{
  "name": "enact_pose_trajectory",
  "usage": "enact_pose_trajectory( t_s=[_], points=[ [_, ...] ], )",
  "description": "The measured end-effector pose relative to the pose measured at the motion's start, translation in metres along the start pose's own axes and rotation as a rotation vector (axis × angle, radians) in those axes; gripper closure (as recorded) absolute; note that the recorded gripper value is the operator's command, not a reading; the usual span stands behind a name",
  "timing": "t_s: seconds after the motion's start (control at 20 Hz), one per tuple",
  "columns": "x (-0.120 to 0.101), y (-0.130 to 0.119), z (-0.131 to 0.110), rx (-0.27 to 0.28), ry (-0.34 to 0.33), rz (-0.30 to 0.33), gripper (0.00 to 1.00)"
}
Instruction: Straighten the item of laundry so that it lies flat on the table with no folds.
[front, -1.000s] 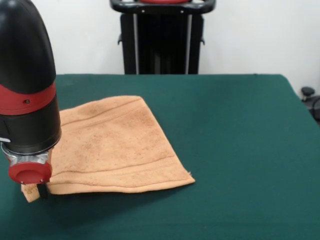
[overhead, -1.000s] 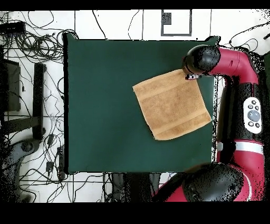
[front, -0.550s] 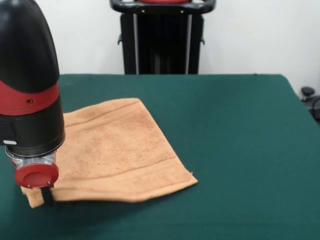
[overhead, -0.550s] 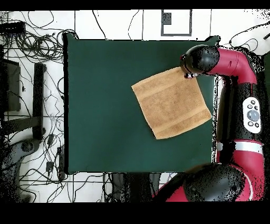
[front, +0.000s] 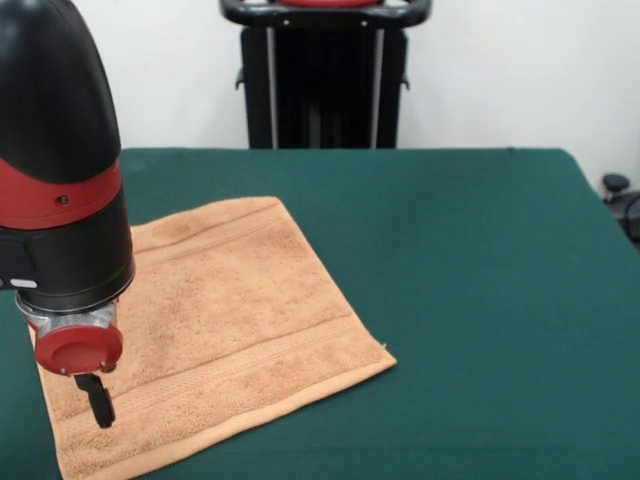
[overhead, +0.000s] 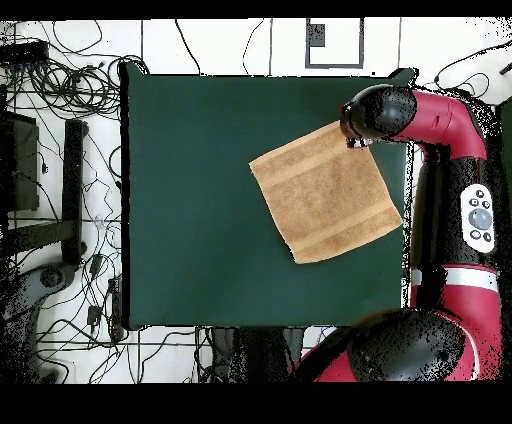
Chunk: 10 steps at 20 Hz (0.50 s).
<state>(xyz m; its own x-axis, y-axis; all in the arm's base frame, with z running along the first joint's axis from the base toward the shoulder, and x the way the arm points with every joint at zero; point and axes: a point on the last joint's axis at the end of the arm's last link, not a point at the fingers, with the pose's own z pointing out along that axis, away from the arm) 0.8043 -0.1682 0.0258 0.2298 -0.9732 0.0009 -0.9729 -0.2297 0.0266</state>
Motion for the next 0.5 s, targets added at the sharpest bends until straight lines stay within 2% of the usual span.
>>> enact_pose_trajectory(
  t_s=[0.2,0.5],
  points=[
    [-0.002,0.000,0.000,0.000,-0.011,0.002,0.00],
    [-0.009,0.013,-0.002,-0.016,-0.038,-0.005,0.00]
  ],
)
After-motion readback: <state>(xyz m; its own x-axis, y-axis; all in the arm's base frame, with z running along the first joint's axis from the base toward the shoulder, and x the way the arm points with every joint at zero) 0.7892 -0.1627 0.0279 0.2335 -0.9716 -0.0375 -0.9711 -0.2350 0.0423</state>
